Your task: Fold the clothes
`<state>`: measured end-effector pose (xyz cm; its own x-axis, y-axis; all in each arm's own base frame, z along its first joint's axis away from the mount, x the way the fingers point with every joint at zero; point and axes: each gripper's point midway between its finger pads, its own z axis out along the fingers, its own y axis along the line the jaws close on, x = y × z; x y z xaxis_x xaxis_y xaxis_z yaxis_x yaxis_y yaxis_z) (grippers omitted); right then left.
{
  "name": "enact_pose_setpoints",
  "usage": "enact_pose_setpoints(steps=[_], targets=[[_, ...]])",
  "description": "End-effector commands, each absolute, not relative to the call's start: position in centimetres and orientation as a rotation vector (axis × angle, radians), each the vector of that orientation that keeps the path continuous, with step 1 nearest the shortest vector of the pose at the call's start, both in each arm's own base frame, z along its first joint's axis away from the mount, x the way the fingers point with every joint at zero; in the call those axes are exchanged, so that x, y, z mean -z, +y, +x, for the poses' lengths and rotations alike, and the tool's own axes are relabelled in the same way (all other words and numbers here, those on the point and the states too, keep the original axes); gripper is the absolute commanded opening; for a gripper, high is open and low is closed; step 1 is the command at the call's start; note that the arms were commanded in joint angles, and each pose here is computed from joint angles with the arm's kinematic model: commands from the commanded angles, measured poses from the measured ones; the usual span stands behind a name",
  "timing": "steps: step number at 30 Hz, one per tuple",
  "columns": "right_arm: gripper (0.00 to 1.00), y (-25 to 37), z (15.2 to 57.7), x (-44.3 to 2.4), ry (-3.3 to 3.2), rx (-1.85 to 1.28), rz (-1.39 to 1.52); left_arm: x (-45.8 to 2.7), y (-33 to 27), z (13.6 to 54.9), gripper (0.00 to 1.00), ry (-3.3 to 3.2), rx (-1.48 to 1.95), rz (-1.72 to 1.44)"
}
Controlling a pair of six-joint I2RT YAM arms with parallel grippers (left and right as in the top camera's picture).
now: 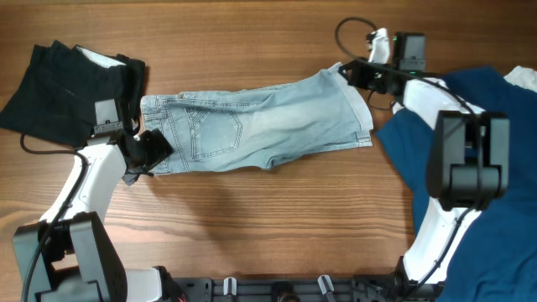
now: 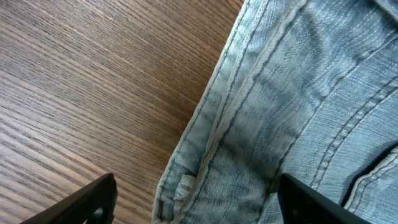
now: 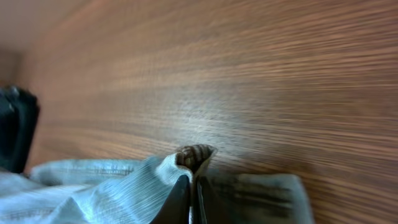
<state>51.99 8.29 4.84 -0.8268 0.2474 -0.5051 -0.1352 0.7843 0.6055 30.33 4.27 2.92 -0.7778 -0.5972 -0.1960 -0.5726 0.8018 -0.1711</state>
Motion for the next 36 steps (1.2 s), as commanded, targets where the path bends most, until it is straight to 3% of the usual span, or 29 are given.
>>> enact_pose_setpoints(steps=[1, 4, 5, 6, 7, 10, 13, 16, 22, 25, 27, 28, 29, 30, 36], targets=[[0.04, 4.7, 52.8, -9.4, 2.3, -0.934, 0.278, -2.4, 4.1, 29.9, 0.84, 2.769, 0.16, -0.91], [0.06, 3.6, 52.4, -8.9, 2.324, -0.948, 0.363, -2.4, 4.1, 29.9, 0.84, 2.769, 0.161, -0.911], [0.11, 3.5, 52.1, -8.6, 2.337, -0.948, 0.371, -2.4, 4.1, 29.9, 0.84, 2.769, 0.161, -0.91], [0.4, 3.6, 51.9, -8.4, 2.349, -0.951, 0.374, -2.4, 4.1, 29.9, 0.84, 2.769, 0.162, -0.91], [0.57, 3.7, 51.7, -8.3, 2.357, -0.953, 0.378, -2.4, 4.1, 29.9, 0.85, 2.771, 0.161, -0.902], [0.59, 4.4, 51.0, -8.3, 2.374, -0.991, 0.298, -4.7, 4.3, 30.7, 0.83, 2.775, 0.151, -0.792], [0.59, 4.9, 49.1, -7.2, 2.454, -1.016, 0.276, -8.8, 4.6, 33.7, 0.97, 2.661, 0.17, -0.711], [0.59, 5.2, 47.1, -6.0, 2.543, -1.019, 0.26, -9.2, 4.8, 35.9, 0.98, 2.59, 0.189, -0.682], [0.57, 4.5, 44.0, -3.7, 2.713, -0.913, 0.269, -3.6, 2.8, 36.3, 0.67, 2.737, 0.336, -0.628], [0.57, 4.3, 43.6, -3.3, 2.739, -0.892, 0.28, -3.0, 1.0, 36.1, 0.64, 2.769, 0.483, -0.561], [0.56, 4.3, 43.5, -3.3, 2.742, -0.893, 0.282, -2.9, 1.1, 35.8, 0.54, 2.784, 0.466, -0.544], [0.56, 4.3, 43.5, -3.3, 2.742, -0.893, 0.282, -2.8, 1.1, 35.7, 0.41, 2.788, 0.468, -0.549], [0.55, 4.3, 43.4, -3.3, 2.745, -0.894, 0.284, -3.1, 1.0, 35.4, 0.18, 2.799, 0.482, -0.555], [0.55, 4.3, 43.3, -3.3, 2.751, -0.896, 0.288, -3.6, 0.9, 35.4, 0.06, 2.801, 0.499, -0.557], [0.5, 3.4, 42.3, -2.4, 2.817, -0.814, 0.352, -9.2, 1.0, 33.9, 0.04, 2.834, 0.471, -0.588]])
